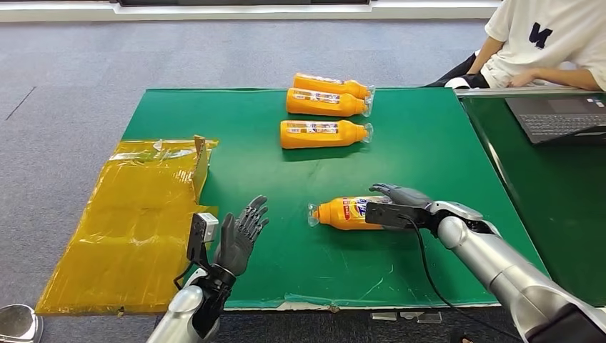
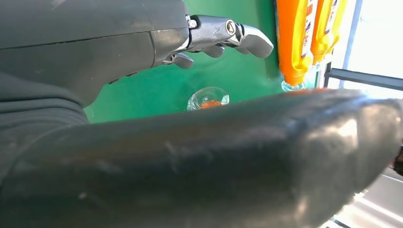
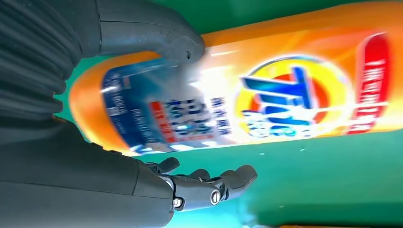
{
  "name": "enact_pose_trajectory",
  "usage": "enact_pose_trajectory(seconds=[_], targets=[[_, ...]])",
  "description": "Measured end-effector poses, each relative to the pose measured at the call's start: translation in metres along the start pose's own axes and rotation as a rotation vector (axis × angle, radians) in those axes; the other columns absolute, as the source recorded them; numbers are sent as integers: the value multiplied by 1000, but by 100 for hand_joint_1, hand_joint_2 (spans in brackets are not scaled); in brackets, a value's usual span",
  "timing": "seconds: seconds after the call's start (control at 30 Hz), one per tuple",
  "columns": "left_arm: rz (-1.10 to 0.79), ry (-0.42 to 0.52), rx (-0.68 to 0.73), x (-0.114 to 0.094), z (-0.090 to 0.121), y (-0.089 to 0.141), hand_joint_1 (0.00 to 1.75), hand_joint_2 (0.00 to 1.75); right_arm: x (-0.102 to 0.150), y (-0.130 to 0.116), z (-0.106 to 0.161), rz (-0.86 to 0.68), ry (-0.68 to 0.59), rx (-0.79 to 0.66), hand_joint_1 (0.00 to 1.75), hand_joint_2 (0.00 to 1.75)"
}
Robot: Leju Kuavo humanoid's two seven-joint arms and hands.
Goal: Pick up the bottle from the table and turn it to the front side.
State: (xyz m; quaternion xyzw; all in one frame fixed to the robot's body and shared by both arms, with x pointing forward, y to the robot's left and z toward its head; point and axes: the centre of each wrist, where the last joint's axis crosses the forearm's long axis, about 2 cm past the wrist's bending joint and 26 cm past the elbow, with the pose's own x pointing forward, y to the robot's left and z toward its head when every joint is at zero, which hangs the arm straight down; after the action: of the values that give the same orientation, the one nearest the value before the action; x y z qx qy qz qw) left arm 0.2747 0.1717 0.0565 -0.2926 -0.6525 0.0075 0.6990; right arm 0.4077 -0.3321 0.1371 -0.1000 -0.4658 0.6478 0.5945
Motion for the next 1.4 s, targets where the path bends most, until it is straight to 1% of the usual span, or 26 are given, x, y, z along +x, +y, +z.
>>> enact_pose_trajectory(seconds=[0.2, 0.33, 0.43, 0.83, 0.97, 1.4], targets=[[0, 8, 1, -1, -2, 1, 0, 0, -10, -1, 8, 1, 17, -8, 0, 175], [3, 12, 2, -1, -3, 2, 0, 0, -13, 8, 8, -5, 21, -12, 0, 175], [5, 12, 3, 0, -3, 2, 0, 0, -14, 12, 8, -7, 22, -12, 0, 175], [12, 23, 6, 0, -6, 3, 0, 0, -14, 19, 7, -12, 22, -4, 0, 175], [17, 27, 8, -1, -6, 3, 0, 0, -14, 24, 5, -21, 12, 3, 175, 175], [25, 30, 11, -1, -6, 4, 0, 0, -9, 41, -1, 23, 17, -43, 175, 175]])
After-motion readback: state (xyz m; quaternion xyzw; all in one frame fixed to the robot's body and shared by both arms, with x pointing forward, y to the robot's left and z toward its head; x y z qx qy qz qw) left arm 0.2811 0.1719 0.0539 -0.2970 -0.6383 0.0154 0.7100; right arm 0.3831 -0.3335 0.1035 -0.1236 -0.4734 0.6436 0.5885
